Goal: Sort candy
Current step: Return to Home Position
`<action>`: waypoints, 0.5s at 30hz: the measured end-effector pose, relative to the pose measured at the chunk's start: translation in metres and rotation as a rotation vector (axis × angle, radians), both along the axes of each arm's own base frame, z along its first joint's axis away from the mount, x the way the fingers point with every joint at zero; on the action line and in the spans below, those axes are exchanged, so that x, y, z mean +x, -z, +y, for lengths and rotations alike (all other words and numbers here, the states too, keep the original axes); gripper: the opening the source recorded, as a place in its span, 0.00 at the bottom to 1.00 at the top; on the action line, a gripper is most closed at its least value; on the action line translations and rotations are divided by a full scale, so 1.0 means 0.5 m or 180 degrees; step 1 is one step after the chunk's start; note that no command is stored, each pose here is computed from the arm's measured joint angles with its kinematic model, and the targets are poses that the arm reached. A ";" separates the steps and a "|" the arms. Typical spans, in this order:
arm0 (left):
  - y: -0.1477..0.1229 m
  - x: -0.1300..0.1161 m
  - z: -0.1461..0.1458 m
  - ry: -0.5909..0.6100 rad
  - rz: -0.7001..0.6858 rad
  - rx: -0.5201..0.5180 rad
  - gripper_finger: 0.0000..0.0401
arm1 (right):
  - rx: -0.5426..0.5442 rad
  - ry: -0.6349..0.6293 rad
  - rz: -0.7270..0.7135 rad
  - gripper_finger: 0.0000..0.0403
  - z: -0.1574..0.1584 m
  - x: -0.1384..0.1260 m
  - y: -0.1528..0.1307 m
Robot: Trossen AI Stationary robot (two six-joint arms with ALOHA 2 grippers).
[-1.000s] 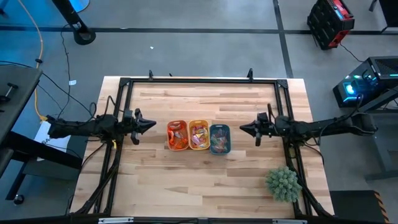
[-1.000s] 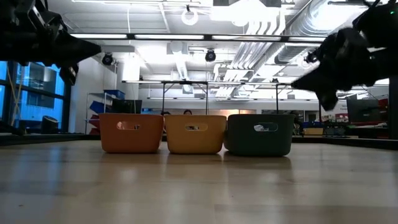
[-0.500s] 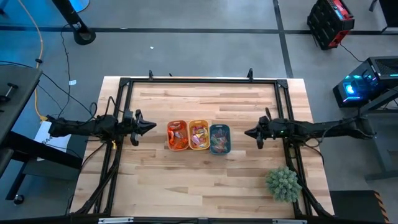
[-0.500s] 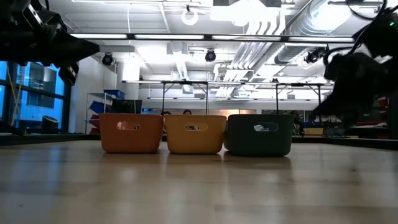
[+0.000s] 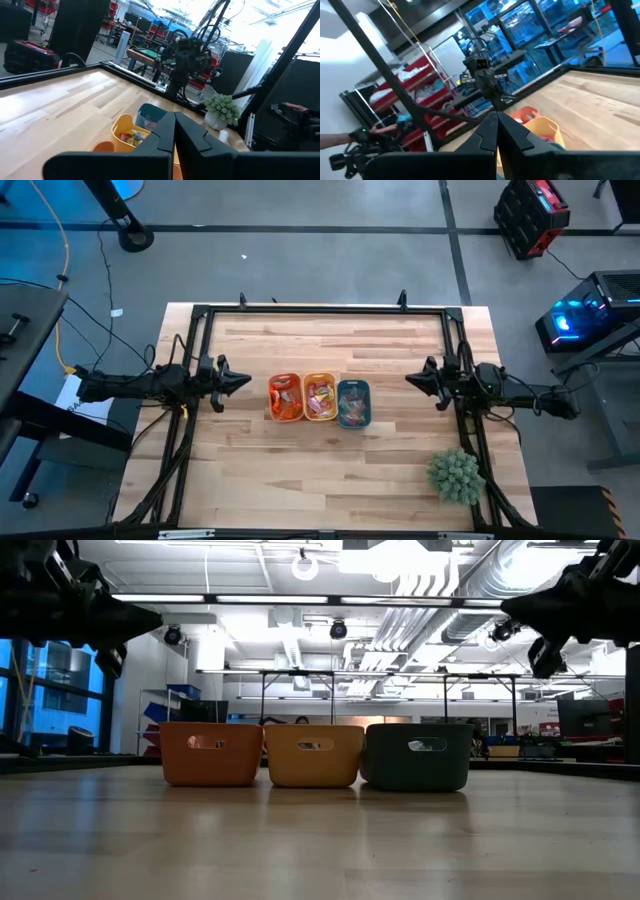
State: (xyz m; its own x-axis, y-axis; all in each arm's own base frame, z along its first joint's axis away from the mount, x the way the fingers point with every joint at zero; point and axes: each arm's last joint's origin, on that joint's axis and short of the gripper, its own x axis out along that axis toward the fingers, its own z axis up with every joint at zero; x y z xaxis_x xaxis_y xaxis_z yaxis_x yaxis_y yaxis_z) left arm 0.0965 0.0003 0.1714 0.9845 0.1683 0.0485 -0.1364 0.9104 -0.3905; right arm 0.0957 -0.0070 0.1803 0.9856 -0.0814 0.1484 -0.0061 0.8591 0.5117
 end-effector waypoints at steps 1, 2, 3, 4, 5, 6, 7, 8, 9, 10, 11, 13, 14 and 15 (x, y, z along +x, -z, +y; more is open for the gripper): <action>0.000 0.000 0.000 -0.0007 0.0000 0.0000 0.00 | -0.0002 0.0000 -0.0009 0.00 0.000 0.000 -0.001; 0.000 0.000 0.000 -0.0009 0.0000 0.0000 0.00 | -0.0001 0.0004 0.0012 0.00 -0.001 0.000 0.001; 0.000 0.000 0.000 -0.0007 -0.0002 0.0000 0.00 | 0.0000 0.0013 0.0024 0.00 -0.001 0.000 0.001; 0.000 0.000 0.000 0.0003 0.0000 0.0000 0.00 | 0.0000 0.0026 0.0029 0.00 -0.002 0.000 0.002; 0.000 0.000 -0.001 0.0009 0.0000 0.0000 0.00 | 0.0001 0.0039 0.0048 0.00 -0.003 0.000 0.003; 0.000 0.000 -0.001 0.0010 -0.0001 0.0000 0.00 | 0.0004 0.0061 0.0069 0.00 -0.004 0.000 0.004; 0.000 0.000 -0.001 0.0017 -0.0001 0.0000 0.00 | 0.0006 0.0079 0.0096 0.00 -0.005 0.000 0.006; 0.000 0.000 -0.001 0.0020 0.0000 0.0000 0.00 | 0.0007 0.0098 0.0100 0.00 -0.007 0.000 0.006; 0.000 0.000 -0.001 0.0018 -0.0004 0.0000 0.00 | 0.0008 0.0121 0.0109 0.00 -0.008 0.000 0.007; 0.000 0.000 -0.001 0.0018 -0.0008 -0.0001 0.00 | 0.0008 0.0149 0.0109 0.00 -0.010 0.000 0.007; 0.000 0.000 -0.001 0.0016 -0.0004 0.0000 0.00 | 0.0011 0.0172 0.0126 0.00 -0.011 0.000 0.008; 0.000 0.000 -0.001 0.0007 -0.0005 -0.0001 0.00 | 0.0018 0.0202 0.0184 0.00 -0.013 0.001 0.011; 0.000 0.000 -0.001 0.0005 -0.0006 -0.0001 0.00 | 0.0020 0.0208 0.0201 0.00 -0.013 0.001 0.012; 0.000 0.000 -0.001 0.0004 -0.0006 -0.0001 0.00 | 0.0021 0.0209 0.0209 0.00 -0.013 0.001 0.013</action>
State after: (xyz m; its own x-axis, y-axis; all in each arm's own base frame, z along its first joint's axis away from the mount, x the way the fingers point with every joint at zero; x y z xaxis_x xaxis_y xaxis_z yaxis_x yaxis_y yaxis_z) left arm 0.0965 0.0000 0.1715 0.9846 0.1672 0.0502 -0.1347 0.9105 -0.3910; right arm 0.0963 -0.0137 0.1740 0.9857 -0.1470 0.0828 0.0840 0.8532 0.5147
